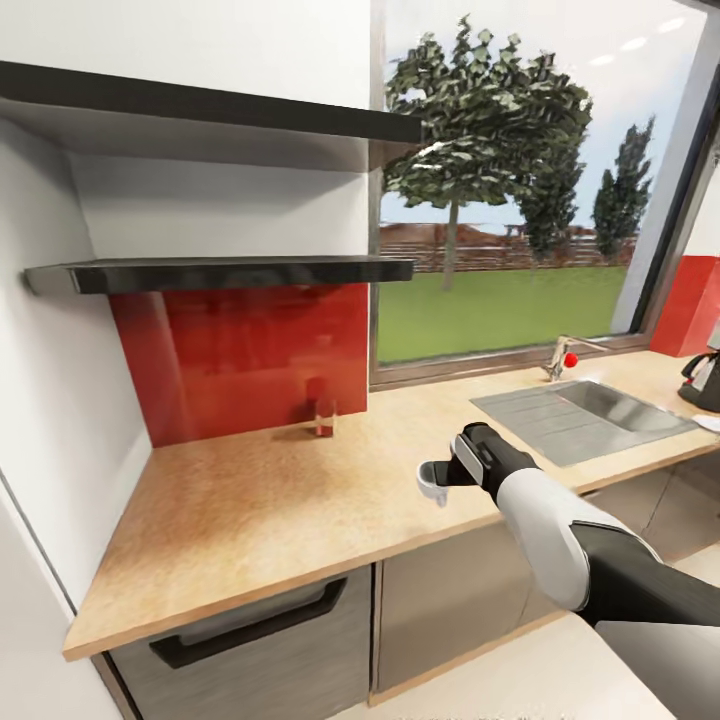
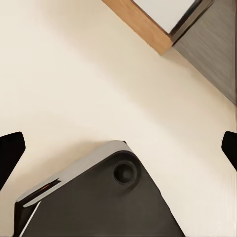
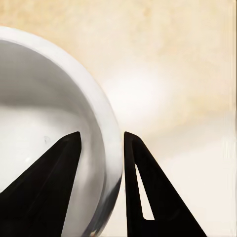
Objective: Set up a coffee station on the kitchen countertop: keep the coffee maker on the countertop, move the bottle of coffee from the kitchen shelf to the counter next to the coffee maker, place a paper coffee filter on top of the coffee maker, put the saucer next to the coffee maker with the coffee cup on the saucer, and place the electric kettle next to the coffee maker.
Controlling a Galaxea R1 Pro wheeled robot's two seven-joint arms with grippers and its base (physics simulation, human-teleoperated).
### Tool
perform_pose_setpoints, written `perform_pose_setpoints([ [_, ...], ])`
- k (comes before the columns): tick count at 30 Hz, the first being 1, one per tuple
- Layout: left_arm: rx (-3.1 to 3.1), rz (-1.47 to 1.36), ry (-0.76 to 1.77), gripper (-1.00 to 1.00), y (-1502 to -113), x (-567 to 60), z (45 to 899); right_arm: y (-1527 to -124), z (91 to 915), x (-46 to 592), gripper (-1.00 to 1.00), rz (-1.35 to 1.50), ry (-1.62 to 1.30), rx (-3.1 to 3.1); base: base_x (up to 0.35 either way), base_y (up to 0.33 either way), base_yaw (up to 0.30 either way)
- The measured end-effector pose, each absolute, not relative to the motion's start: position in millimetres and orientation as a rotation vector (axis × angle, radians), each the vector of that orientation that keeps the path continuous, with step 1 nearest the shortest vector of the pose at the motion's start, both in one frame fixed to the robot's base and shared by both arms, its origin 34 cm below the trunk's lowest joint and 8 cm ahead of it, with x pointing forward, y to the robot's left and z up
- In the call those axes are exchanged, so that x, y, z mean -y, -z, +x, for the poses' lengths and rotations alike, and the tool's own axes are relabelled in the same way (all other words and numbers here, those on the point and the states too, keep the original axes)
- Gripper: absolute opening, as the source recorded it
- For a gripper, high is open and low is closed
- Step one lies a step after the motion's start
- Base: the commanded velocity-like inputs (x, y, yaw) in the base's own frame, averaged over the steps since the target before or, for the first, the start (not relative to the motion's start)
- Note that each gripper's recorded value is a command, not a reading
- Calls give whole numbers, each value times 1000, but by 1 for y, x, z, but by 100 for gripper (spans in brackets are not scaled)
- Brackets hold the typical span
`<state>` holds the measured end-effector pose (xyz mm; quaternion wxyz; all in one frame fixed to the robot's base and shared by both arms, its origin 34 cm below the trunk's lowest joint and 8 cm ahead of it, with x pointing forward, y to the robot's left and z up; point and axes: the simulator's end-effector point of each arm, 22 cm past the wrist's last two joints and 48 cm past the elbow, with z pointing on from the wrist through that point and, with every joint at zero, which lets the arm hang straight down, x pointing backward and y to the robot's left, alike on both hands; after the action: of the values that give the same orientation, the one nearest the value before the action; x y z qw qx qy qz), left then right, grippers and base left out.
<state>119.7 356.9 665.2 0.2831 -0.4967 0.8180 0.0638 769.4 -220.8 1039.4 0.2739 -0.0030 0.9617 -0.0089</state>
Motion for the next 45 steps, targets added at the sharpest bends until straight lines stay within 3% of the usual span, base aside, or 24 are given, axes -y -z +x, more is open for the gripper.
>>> perform_pose_setpoints([
  [8,-2191,-1330,-171,100,-665,-357,120,-1039,770,219,-100,-14,27,-2585,-252,0,-44],
  [34,-2189,-1329,-168,100,-665,-356,120,-1041,770,222,-100,-6,25,-2582,-7,0,-275],
  [45,-2191,-1324,-163,100,-665,-355,122,-1043,770,223,-100,-2,23,-2579,-143,0,-124],
])
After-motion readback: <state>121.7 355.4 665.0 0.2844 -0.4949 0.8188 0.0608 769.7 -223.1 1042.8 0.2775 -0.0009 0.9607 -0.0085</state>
